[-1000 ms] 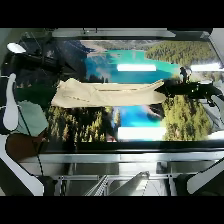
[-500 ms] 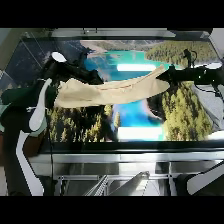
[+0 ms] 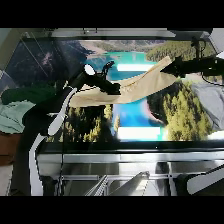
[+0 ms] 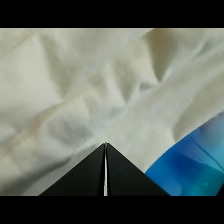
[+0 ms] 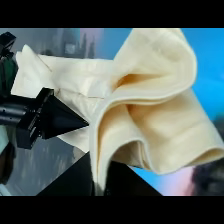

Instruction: Fold the shirts.

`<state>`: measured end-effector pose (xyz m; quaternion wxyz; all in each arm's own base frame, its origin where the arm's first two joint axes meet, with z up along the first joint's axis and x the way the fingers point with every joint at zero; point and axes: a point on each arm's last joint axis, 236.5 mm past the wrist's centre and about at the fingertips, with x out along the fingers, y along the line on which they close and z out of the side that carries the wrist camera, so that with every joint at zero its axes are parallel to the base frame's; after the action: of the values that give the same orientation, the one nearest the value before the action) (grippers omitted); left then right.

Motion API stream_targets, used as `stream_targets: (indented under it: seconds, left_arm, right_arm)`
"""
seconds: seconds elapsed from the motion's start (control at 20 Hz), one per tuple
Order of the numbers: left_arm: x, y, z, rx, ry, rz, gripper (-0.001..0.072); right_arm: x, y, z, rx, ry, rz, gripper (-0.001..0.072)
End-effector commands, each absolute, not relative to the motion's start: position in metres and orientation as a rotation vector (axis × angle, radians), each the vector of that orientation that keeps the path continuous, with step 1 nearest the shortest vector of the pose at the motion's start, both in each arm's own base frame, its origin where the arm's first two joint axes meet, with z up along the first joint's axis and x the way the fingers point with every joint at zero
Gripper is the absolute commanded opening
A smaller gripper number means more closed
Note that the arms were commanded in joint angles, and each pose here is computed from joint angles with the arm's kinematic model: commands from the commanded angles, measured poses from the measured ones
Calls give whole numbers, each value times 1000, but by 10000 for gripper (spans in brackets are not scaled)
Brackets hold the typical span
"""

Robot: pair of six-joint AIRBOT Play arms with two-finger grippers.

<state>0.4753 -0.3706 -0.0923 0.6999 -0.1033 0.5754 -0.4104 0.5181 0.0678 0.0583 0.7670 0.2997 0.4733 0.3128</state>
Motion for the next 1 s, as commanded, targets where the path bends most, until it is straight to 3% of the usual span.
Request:
stream_targets:
  seconds: [0.0, 0.25, 0.8, 0.95]
  left_arm:
    - [482, -379, -94, -227, 1244, -889, 9]
    - [508, -386, -88, -291, 1157, -813, 9]
    - [491, -413, -83, -284, 1152, -849, 10]
    - [495, -397, -49, -304, 1141, -868, 11]
  right_arm:
    - [510, 68, 67, 640, 1048, 707, 15]
    - [500, 73, 80, 617, 1070, 760, 15]
    - [495, 90, 121, 616, 1042, 842, 15]
    - [494, 106, 121, 602, 1048, 863, 15]
